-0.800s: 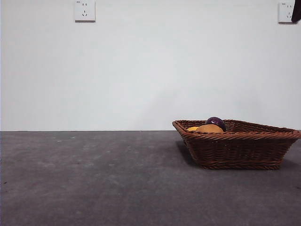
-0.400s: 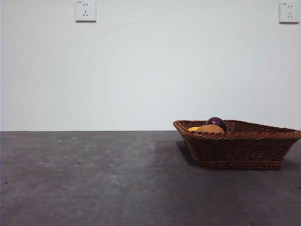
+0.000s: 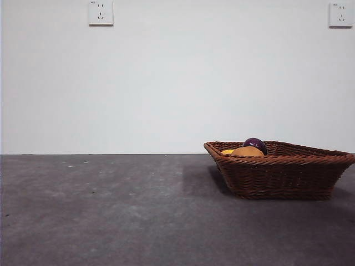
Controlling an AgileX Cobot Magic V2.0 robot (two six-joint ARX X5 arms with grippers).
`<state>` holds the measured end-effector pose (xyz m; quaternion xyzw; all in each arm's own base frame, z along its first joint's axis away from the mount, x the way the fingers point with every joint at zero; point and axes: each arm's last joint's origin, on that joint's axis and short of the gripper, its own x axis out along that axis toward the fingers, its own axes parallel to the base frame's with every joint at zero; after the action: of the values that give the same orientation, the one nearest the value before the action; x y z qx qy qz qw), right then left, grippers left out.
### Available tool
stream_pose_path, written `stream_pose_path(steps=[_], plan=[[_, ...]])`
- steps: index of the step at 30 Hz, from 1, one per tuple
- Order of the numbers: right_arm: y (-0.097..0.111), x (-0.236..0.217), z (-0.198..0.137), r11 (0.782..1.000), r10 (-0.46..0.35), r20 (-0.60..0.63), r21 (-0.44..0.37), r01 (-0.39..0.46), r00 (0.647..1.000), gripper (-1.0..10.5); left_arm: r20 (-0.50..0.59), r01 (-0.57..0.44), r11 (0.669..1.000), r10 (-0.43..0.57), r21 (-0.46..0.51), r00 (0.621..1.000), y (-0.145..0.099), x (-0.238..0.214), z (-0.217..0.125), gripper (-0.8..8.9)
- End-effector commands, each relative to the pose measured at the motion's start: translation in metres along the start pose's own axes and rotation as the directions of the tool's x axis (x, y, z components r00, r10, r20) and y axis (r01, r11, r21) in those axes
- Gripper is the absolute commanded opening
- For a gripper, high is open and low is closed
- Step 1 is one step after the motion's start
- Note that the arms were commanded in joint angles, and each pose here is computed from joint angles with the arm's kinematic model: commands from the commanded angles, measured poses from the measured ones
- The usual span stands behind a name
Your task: Help me put the vegetables on the table into the basket
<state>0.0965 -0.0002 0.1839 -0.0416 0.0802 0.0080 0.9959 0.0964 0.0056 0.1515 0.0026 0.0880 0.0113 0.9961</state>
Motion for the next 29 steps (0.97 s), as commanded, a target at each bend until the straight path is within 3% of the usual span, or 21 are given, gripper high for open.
stream_pose_path(steps=[1, 9, 29], plan=[[0.001, 0.003, -0.013, 1.000, 0.003, -0.030, 0.011, -0.003, 1.000, 0.0, -0.002, 0.002, 1.000, -0.002, -0.002, 1.000, 0.000, 0.001, -0.003, -0.03], [0.003, 0.006, -0.035, 1.000, 0.006, -0.041, 0.007, -0.006, 0.999, 0.0, -0.002, 0.001, 1.000, -0.001, -0.002, 1.000, 0.000, 0.001, -0.003, -0.03], [0.003, 0.005, -0.033, 1.000, -0.001, -0.011, 0.006, 0.001, 1.000, 0.0, -0.006, 0.002, 1.000, -0.002, -0.002, 1.000, 0.000, 0.001, -0.003, -0.03]])
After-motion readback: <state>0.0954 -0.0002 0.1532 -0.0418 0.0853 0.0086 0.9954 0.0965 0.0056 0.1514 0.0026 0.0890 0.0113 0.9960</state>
